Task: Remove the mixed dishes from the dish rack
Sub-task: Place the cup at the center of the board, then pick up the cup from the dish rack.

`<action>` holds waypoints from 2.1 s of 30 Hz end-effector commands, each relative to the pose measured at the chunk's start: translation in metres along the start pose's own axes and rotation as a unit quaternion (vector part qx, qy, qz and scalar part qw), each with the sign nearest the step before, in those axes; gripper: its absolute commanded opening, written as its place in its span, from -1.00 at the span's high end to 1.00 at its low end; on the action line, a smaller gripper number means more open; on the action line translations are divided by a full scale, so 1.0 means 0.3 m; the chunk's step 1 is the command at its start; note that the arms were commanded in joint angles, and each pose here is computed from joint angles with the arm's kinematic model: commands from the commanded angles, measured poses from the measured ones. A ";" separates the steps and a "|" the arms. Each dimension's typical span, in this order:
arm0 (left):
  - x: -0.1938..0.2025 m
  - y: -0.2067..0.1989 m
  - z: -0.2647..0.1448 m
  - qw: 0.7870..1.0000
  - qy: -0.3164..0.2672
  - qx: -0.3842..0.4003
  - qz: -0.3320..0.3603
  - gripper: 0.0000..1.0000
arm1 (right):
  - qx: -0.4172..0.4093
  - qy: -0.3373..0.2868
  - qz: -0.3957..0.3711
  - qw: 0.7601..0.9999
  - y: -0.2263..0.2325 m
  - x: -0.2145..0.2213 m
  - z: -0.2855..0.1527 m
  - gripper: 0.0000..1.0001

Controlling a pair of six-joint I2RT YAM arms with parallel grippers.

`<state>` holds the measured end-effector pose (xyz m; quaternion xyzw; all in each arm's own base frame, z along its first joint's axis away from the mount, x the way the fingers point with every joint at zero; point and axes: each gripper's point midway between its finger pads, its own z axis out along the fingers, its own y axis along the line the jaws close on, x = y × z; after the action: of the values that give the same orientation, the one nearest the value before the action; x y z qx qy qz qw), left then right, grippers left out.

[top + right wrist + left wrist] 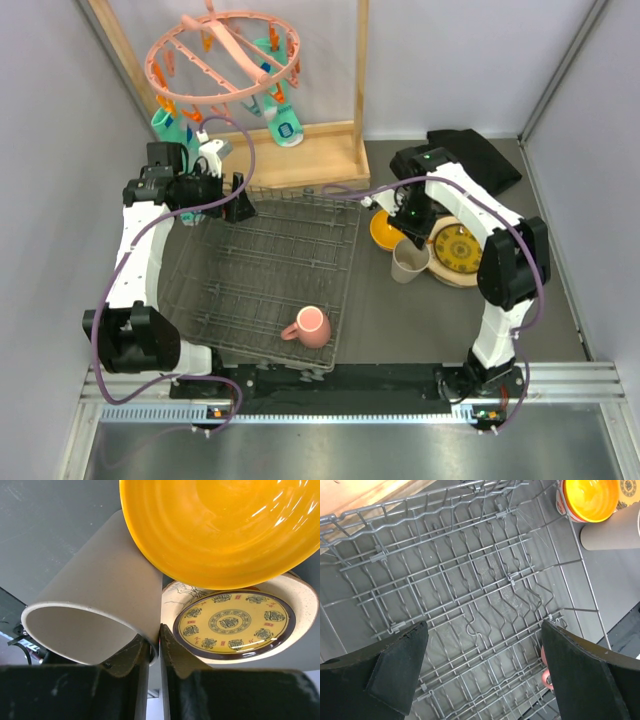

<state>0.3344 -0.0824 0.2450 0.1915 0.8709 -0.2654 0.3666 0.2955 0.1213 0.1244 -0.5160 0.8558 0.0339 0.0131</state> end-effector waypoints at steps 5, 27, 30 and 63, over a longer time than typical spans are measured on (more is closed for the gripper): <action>-0.011 -0.015 -0.009 1.000 -0.003 0.012 0.012 -0.97 | -0.057 0.090 -0.013 0.994 0.123 0.117 -0.084 0.75; 0.009 -0.021 -0.003 1.000 0.002 0.021 0.015 -0.96 | -0.041 0.080 -0.014 0.996 0.104 0.098 -0.106 0.18; 0.016 -0.019 0.001 1.000 0.005 0.021 0.015 -0.96 | -0.031 0.067 -0.012 0.997 0.098 0.087 -0.127 0.13; 0.599 -0.392 0.065 0.918 0.162 0.114 0.343 -0.89 | 0.010 -0.254 0.036 0.966 0.196 0.005 -0.566 -0.15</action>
<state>0.1486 -0.1466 0.1344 0.5443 0.7851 -0.1925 0.2242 0.2928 0.1573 0.2789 -0.4828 0.8245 0.1159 0.2714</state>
